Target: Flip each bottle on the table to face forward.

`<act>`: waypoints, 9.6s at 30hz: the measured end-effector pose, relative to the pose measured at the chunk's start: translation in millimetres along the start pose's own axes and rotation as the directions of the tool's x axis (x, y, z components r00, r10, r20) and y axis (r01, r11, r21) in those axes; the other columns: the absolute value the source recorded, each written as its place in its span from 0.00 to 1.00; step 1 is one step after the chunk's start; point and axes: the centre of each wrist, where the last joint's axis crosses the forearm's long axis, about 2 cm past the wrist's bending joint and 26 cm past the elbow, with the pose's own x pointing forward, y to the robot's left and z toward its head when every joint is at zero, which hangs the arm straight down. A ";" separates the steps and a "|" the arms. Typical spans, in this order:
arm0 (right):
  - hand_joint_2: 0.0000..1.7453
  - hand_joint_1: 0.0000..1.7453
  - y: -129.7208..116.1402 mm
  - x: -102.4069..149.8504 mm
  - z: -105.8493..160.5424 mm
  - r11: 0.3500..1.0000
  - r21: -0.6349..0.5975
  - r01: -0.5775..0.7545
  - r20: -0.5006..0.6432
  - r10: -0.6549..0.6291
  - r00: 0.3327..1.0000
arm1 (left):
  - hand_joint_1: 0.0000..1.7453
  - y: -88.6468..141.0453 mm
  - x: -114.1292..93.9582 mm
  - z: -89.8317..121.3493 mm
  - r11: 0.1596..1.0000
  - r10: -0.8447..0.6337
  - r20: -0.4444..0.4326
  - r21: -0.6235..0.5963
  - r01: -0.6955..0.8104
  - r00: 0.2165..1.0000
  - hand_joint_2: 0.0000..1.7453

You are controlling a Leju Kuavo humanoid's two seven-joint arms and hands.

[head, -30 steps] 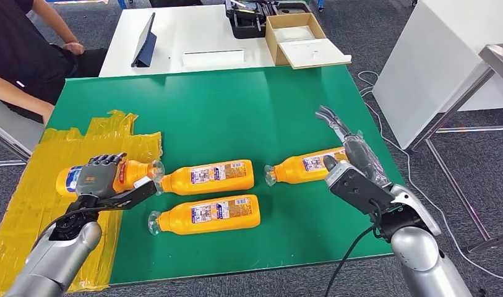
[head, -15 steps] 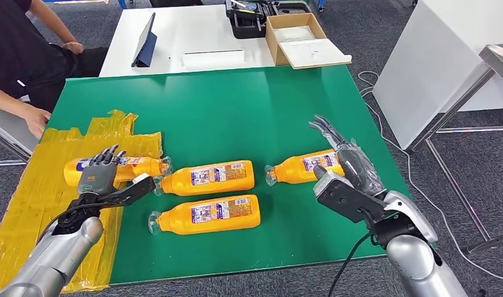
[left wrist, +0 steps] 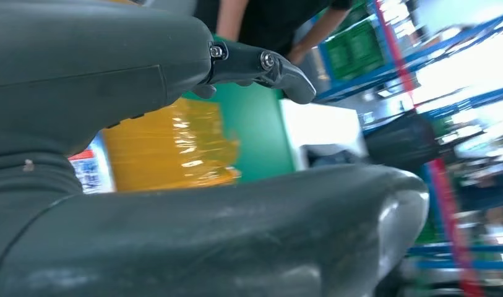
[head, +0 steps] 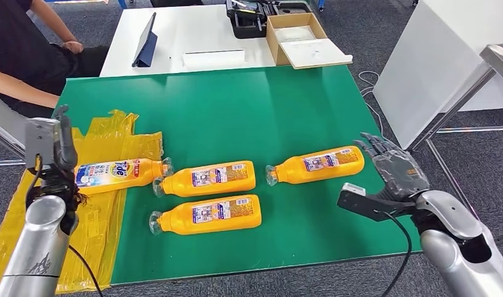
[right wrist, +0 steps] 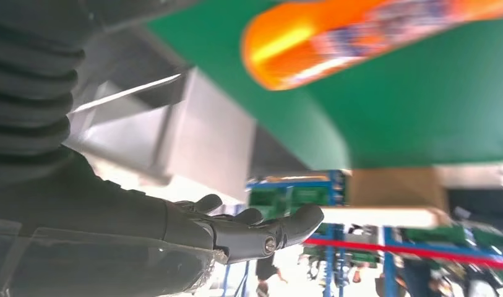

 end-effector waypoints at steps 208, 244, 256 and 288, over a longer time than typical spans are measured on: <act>1.00 1.00 114.5 -5.2 -94.9 0.886 0.410 -0.218 -0.203 0.322 0.925 | 0.00 48.6 22.0 67.1 0.959 0.282 0.154 -0.087 -0.271 0.947 0.00; 1.00 1.00 57.2 -21.3 -36.8 0.988 0.155 -0.013 -0.262 0.054 0.964 | 0.00 91.3 12.5 80.4 0.935 0.354 0.124 -0.078 -0.346 0.927 0.00; 1.00 1.00 5.5 -61.7 19.6 0.927 -0.082 0.366 -0.132 -0.374 0.918 | 0.00 53.2 15.1 95.8 0.859 0.497 0.083 -0.187 -0.476 0.864 1.00; 1.00 1.00 -8.7 90.0 -104.0 0.673 -0.161 0.722 0.202 -0.694 0.691 | 0.00 -165.7 146.7 112.3 0.383 0.755 -0.232 -0.603 -0.699 0.614 1.00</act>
